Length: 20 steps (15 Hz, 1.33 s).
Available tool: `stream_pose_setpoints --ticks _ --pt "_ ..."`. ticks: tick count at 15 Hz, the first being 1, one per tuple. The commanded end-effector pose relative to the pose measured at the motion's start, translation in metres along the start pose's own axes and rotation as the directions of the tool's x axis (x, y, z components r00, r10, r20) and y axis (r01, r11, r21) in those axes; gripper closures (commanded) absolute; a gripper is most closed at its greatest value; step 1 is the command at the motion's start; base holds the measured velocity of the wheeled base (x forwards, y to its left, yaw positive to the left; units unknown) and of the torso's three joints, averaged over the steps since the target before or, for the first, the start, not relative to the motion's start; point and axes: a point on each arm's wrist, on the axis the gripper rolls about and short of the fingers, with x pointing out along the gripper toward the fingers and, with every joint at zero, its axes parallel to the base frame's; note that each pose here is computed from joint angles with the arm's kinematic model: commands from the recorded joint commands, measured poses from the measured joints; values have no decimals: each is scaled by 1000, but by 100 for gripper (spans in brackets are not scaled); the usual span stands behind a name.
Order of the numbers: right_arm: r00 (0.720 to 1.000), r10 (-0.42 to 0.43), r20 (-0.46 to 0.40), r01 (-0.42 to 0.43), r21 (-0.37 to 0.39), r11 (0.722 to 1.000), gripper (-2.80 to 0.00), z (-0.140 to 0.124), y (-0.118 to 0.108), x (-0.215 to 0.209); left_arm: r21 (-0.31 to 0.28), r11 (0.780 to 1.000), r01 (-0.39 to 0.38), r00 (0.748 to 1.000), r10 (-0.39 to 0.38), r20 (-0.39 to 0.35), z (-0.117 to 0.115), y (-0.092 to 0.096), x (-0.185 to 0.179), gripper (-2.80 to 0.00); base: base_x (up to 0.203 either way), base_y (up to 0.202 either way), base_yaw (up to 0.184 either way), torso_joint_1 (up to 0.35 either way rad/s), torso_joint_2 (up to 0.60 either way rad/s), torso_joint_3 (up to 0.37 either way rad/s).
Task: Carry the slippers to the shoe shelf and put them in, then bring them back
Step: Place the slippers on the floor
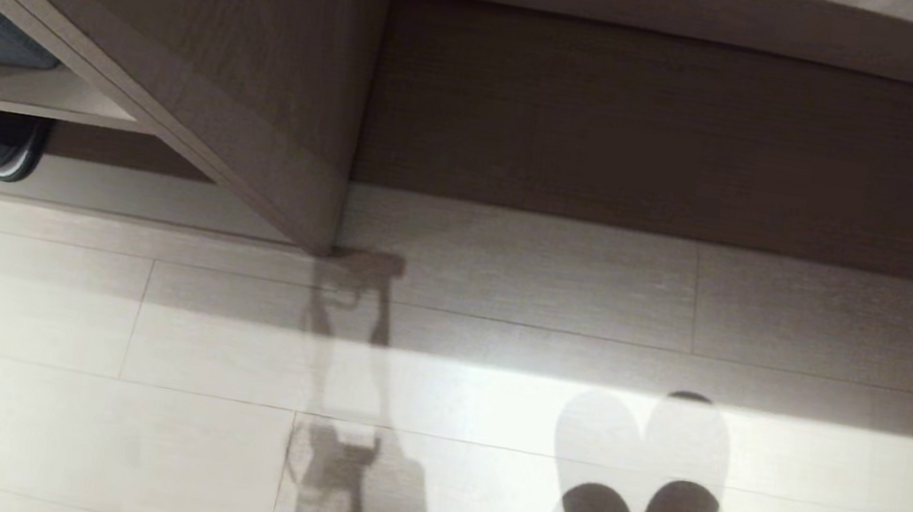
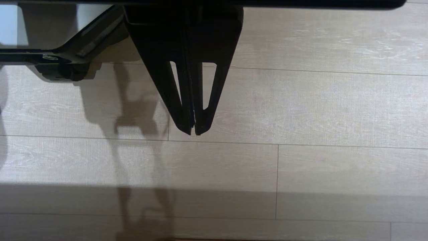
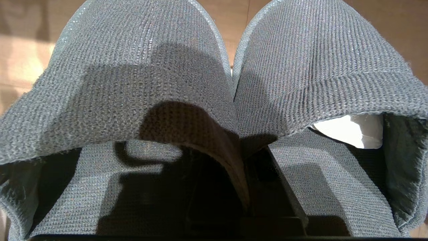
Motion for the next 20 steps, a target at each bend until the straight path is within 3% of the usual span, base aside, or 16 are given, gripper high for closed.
stream_pose_setpoints --ticks 1,20 --pt "1000 0 0 0 -1 1000 0 0 0 0 0 1000 -1 1000 1 0 0 0 0 0 0 0 0 2 2 -203" --pt "1000 0 0 0 -1 1000 0 0 0 0 -2 1000 -2 1000 2 0 0 0 0 0 0 0 0 2 3 -197"
